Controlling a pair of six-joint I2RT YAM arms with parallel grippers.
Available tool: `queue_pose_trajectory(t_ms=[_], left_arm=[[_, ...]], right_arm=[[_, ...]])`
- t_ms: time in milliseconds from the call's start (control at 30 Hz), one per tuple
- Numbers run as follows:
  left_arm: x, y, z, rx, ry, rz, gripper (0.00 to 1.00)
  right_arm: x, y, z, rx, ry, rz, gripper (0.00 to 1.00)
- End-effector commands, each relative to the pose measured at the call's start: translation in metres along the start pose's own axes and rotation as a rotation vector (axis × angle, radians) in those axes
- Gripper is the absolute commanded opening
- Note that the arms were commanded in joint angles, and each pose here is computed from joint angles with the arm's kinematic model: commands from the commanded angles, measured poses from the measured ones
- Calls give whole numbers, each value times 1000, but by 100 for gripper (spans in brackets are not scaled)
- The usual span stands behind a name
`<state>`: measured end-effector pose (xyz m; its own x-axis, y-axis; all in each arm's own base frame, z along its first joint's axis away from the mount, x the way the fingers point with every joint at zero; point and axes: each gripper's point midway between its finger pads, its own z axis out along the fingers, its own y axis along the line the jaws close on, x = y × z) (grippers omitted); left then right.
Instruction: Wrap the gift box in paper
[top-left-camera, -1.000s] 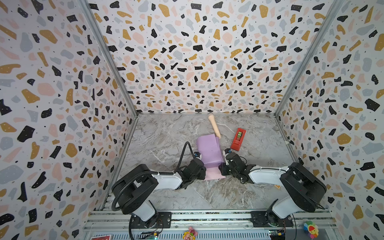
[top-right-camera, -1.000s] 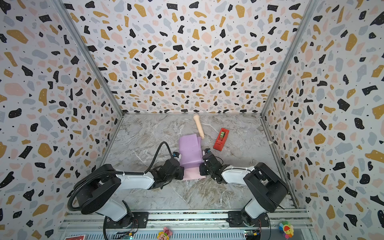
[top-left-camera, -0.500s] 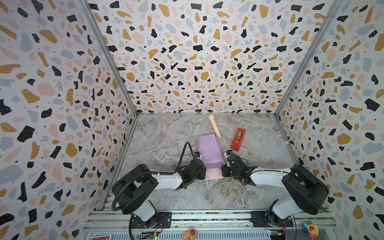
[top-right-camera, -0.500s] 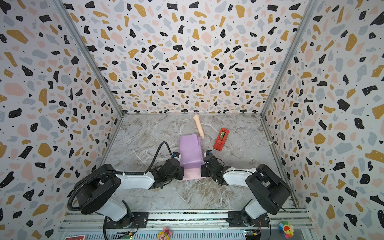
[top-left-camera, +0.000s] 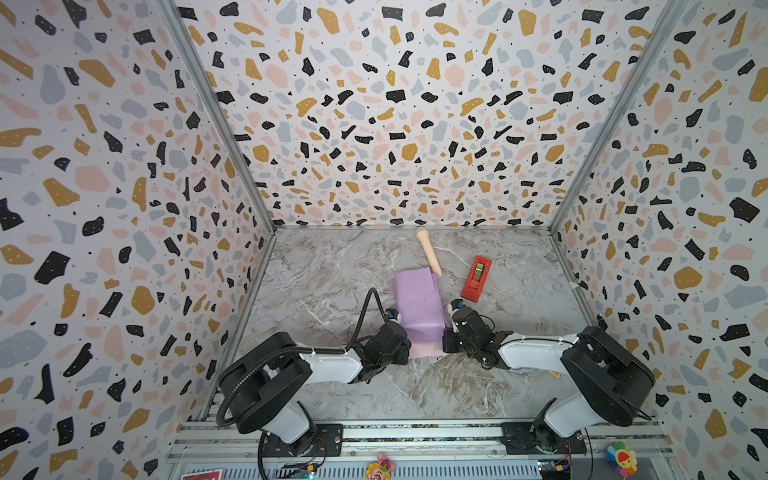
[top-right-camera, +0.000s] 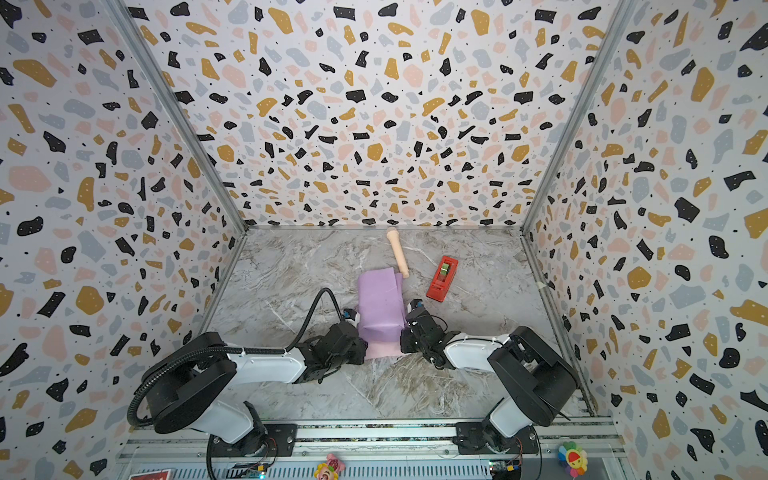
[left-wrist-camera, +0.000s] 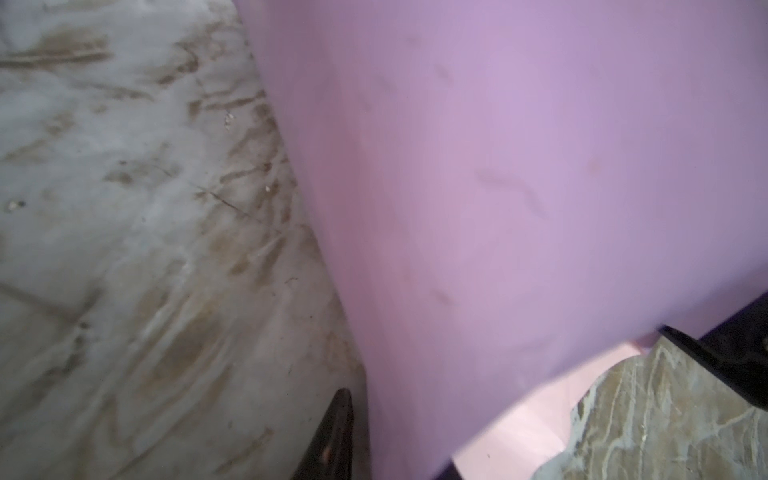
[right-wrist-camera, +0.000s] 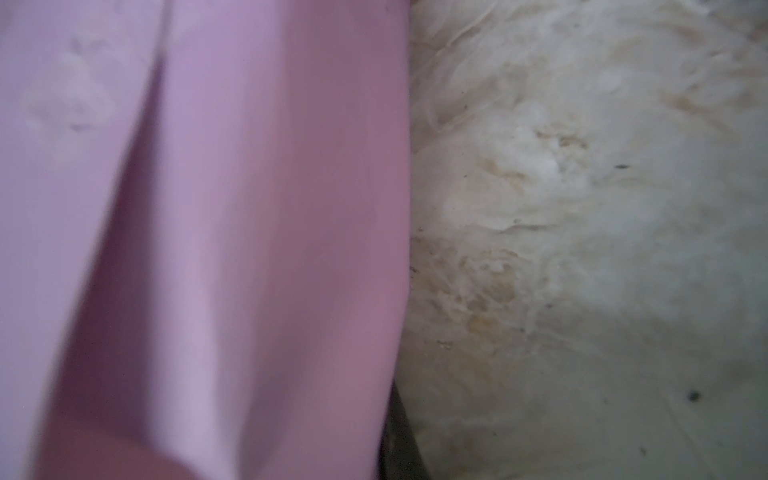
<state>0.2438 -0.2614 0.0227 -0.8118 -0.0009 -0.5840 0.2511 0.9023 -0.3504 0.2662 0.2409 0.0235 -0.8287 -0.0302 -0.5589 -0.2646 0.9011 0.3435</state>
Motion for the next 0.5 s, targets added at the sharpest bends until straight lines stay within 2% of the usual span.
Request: queue_pose_trajectory(t_ms=[0, 133, 233, 467], left_arm=[[1, 4, 1, -22, -8, -3, 15], [-3, 1, 4, -26, -12, 8, 6], [-4, 0, 5, -24, -11, 8, 2], [-6, -2, 4, -17, -14, 8, 0]], right_arm=[[10, -5, -1, 32, 47, -15, 16], [17, -9, -10, 33, 57, -41, 29], [23, -12, -20, 34, 68, -57, 38], [30, -15, -43, 14, 62, -95, 47]])
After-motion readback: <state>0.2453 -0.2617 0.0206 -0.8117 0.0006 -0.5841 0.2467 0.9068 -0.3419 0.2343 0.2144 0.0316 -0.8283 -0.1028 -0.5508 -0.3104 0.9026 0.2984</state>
